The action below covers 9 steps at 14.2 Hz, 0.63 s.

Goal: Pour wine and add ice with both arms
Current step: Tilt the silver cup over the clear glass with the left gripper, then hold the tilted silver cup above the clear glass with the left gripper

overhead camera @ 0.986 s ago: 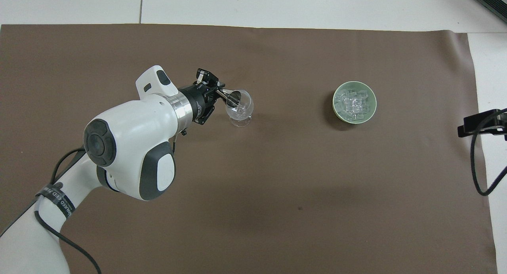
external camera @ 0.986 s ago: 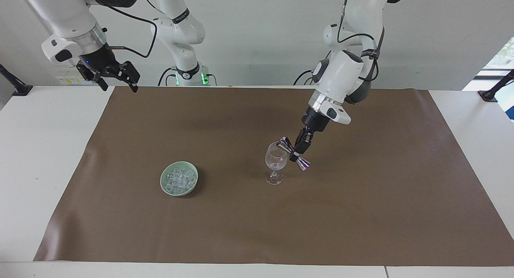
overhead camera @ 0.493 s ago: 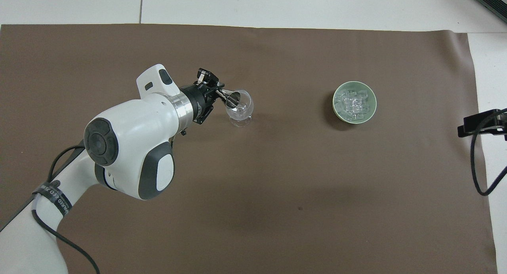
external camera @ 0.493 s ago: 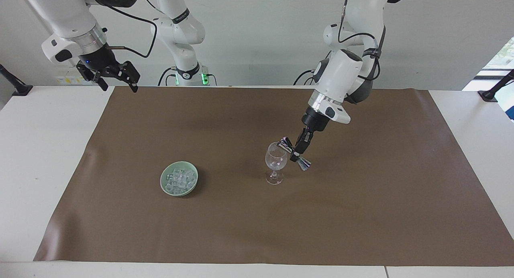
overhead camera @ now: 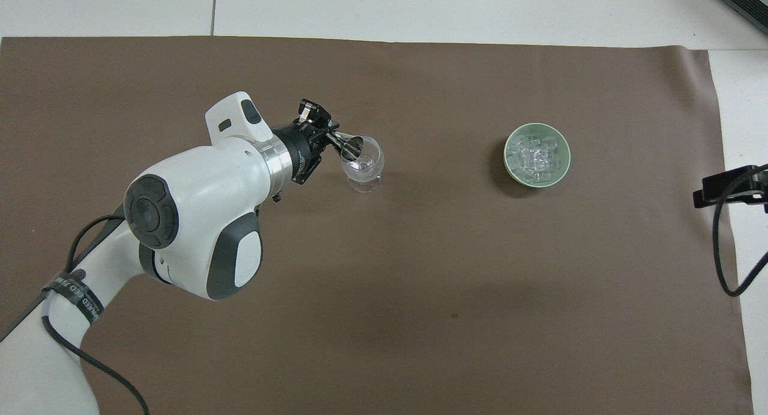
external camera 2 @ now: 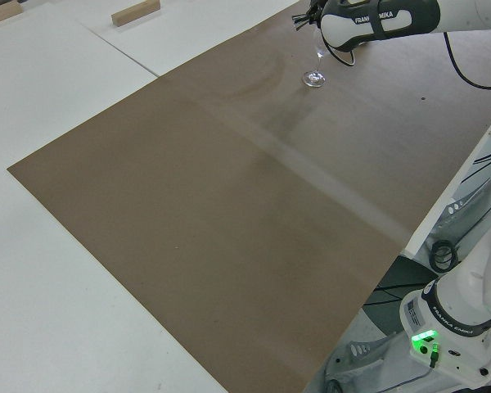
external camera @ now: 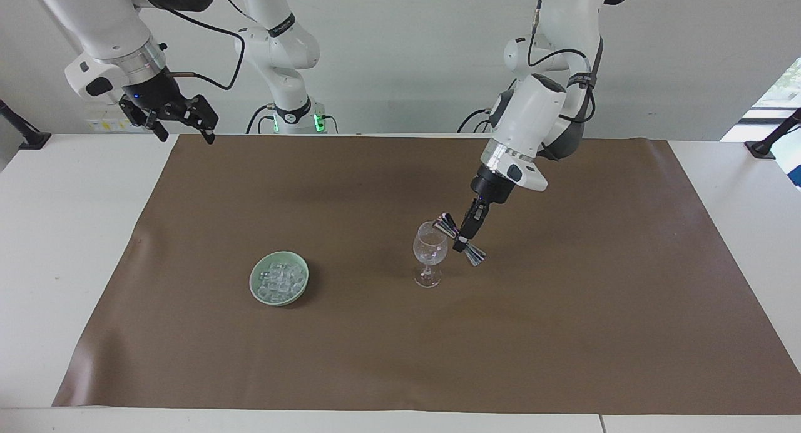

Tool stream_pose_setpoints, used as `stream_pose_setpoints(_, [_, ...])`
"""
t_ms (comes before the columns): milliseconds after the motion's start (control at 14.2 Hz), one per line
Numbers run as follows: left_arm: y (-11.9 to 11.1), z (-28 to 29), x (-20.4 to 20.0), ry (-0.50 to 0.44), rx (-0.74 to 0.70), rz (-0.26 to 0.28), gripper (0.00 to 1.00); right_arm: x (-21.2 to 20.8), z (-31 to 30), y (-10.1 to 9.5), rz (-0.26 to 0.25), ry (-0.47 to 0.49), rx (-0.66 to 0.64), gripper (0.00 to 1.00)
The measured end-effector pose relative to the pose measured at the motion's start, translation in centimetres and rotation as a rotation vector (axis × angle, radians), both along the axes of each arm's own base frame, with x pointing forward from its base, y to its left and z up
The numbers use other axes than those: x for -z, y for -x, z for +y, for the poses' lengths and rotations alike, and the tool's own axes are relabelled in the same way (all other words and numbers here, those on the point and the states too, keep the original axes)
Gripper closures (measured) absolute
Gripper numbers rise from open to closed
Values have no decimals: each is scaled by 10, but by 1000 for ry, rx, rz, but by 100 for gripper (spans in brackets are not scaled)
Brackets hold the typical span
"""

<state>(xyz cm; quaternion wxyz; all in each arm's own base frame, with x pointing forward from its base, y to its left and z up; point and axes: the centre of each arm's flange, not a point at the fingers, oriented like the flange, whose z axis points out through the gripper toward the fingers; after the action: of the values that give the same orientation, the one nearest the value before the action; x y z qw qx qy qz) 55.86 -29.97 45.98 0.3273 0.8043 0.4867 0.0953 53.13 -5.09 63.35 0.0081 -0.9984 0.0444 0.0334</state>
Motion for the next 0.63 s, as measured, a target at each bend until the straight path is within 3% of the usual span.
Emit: stream_pose_setpoints(634, [-3, -3, -9, -45, 36, -33, 78, 0, 0, 0, 0, 0, 0, 0])
